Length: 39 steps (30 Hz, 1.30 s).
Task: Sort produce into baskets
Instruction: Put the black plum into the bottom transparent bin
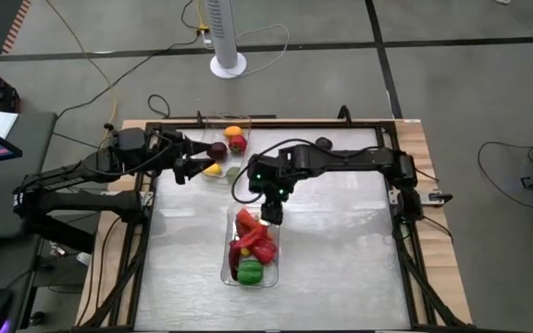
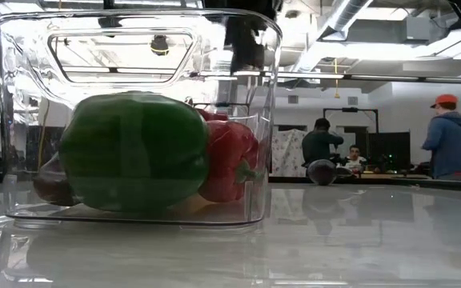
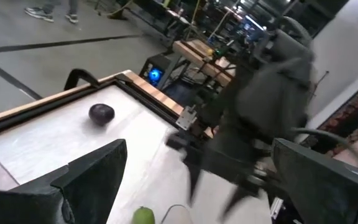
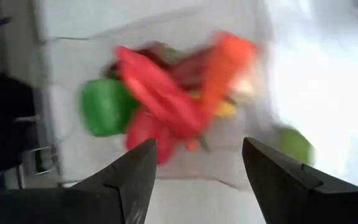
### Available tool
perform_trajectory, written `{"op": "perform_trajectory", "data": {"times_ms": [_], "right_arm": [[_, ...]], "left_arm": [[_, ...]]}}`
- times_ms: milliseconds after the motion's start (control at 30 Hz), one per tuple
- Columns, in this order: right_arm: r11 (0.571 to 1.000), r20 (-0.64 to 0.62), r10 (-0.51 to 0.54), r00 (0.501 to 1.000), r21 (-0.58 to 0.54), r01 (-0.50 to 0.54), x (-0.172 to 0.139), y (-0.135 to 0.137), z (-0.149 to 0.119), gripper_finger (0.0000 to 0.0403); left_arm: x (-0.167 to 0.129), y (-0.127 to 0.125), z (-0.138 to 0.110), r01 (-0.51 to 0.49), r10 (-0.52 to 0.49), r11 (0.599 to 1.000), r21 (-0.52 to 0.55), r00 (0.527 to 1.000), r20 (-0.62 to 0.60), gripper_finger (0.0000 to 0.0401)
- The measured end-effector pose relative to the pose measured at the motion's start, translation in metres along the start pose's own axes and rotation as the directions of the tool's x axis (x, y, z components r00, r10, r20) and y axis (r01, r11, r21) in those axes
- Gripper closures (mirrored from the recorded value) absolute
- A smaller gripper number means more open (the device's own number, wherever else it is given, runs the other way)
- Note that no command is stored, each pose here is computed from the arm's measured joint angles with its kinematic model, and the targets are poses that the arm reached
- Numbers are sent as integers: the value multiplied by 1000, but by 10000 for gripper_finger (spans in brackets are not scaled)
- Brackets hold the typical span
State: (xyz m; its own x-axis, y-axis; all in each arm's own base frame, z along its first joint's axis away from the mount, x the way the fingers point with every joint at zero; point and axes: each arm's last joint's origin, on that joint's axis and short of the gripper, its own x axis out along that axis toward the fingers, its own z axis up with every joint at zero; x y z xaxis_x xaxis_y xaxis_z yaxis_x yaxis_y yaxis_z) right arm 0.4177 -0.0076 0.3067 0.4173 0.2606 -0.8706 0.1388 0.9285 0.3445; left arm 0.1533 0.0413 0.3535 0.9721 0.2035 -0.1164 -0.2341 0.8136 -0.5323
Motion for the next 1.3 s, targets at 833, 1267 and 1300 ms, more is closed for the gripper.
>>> {"op": "perform_trajectory", "data": {"times_ms": [833, 1267, 1300], "right_arm": [[728, -258, -608, 751, 197, 657, -79, -197, -25, 137], [820, -266, -486, 833, 191, 540, -116, -264, -54, 99], [821, -270, -487, 831, 182, 541, -117, -266, -55, 87]], "left_arm": [[-9, -4, 1, 64, -65, 996, -63, 998, -10, 15], [-9, 2, -4, -36, 34, 998, -47, 999, -37, 15], [-9, 2, -4, -42, 41, 998, -40, 999, -32, 15]]}}
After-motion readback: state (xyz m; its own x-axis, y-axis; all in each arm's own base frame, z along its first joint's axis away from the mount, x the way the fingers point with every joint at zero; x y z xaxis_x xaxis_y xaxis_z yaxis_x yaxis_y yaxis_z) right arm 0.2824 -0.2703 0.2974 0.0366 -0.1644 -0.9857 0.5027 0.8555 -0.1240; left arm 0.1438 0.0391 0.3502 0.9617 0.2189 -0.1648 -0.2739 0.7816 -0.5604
